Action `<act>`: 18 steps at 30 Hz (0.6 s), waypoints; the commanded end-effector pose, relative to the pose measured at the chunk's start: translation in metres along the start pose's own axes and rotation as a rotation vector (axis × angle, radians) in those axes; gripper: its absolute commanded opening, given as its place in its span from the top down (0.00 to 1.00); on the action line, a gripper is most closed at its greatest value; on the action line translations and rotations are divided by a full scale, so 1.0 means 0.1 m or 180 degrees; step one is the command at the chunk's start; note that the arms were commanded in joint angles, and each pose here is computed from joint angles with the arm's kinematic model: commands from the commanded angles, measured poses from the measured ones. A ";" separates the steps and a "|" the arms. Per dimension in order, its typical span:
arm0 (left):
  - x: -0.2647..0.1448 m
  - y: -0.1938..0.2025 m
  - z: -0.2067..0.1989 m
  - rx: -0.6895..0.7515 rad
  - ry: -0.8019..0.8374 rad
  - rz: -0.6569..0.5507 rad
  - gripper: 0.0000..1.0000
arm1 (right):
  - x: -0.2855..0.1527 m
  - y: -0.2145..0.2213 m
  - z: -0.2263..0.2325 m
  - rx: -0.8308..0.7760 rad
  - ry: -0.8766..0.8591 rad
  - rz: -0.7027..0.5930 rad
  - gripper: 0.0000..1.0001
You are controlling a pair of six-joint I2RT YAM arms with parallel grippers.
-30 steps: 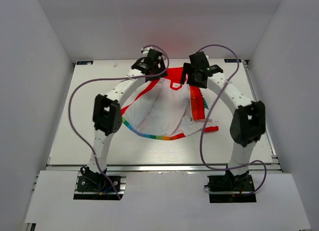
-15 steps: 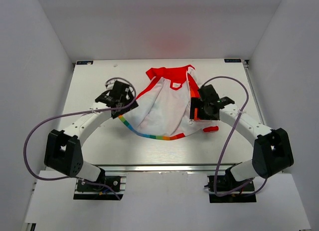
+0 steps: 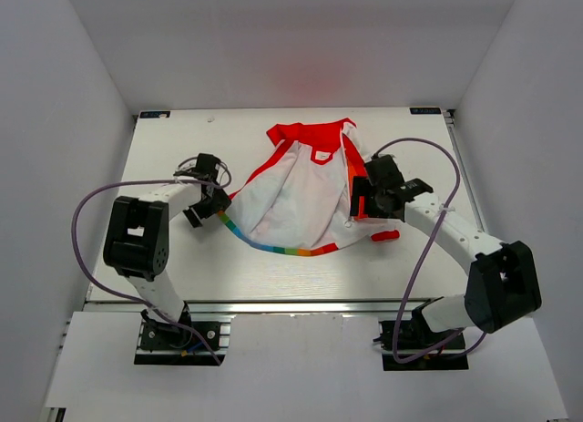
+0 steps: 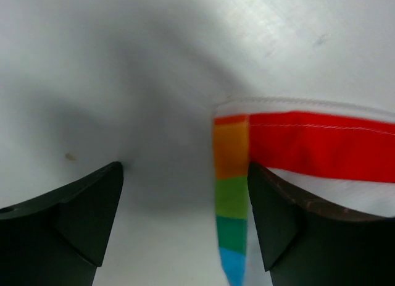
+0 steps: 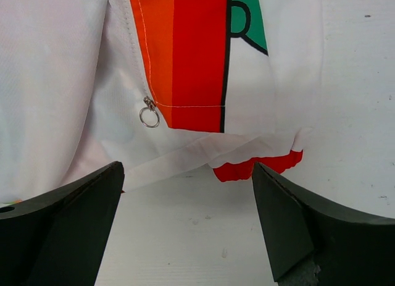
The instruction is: Zip up the jacket
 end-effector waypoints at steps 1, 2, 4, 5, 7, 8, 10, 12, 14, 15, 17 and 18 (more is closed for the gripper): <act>0.09 -0.05 -0.17 -0.0008 0.0191 -0.0013 0.14 | -0.12 -0.06 -0.04 0.0016 0.0099 -0.0111 0.11; 0.12 -0.04 -0.19 0.0000 0.0196 0.0013 0.17 | -0.13 -0.07 -0.04 0.0017 0.0092 -0.0130 0.11; 0.18 -0.02 -0.21 0.0030 0.0239 0.0066 0.30 | -0.18 -0.07 -0.05 0.0030 0.0103 -0.0191 0.11; 0.20 0.00 -0.21 0.0064 0.0260 0.0086 0.36 | -0.19 -0.08 -0.05 0.0049 0.0104 -0.0211 0.11; 0.24 0.03 -0.21 0.0093 0.0341 0.0090 0.49 | -0.24 -0.09 -0.06 0.0091 0.0124 -0.0270 0.11; 0.26 0.06 -0.17 0.0108 0.0337 0.0116 0.73 | -0.25 -0.10 -0.07 0.0115 0.0139 -0.0288 0.11; 0.27 0.06 -0.16 0.0121 0.0374 0.0087 1.00 | -0.28 -0.10 -0.08 0.0144 0.0169 -0.0330 0.11; 0.24 0.05 -0.17 0.0168 0.0458 0.0044 1.00 | -0.29 -0.10 -0.10 0.0167 0.0211 -0.0349 0.11; 0.18 0.01 -0.16 0.0187 0.0496 -0.0052 1.00 | -0.30 -0.08 -0.11 0.0177 0.0240 -0.0351 0.11; 0.07 -0.05 -0.18 0.0170 0.0599 -0.0150 1.00 | -0.30 -0.08 -0.12 0.0194 0.0285 -0.0348 0.11; -0.10 -0.12 -0.20 0.0221 0.0776 -0.0262 1.00 | -0.29 -0.05 -0.13 0.0201 0.0318 -0.0308 0.11; -0.35 -0.21 -0.24 0.0208 0.0988 -0.0422 1.00 | -0.29 -0.03 -0.13 0.0213 0.0318 -0.0295 0.11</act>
Point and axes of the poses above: each gripper's point midway between its finger pads, its own x axis out along the fingers, its own z axis along the line the jaws close on, y = z × x, the point moved 10 cm from there along -x, back along the fingers, and after that the axes turned 11 degrees about -x, right-handed, at the moved point
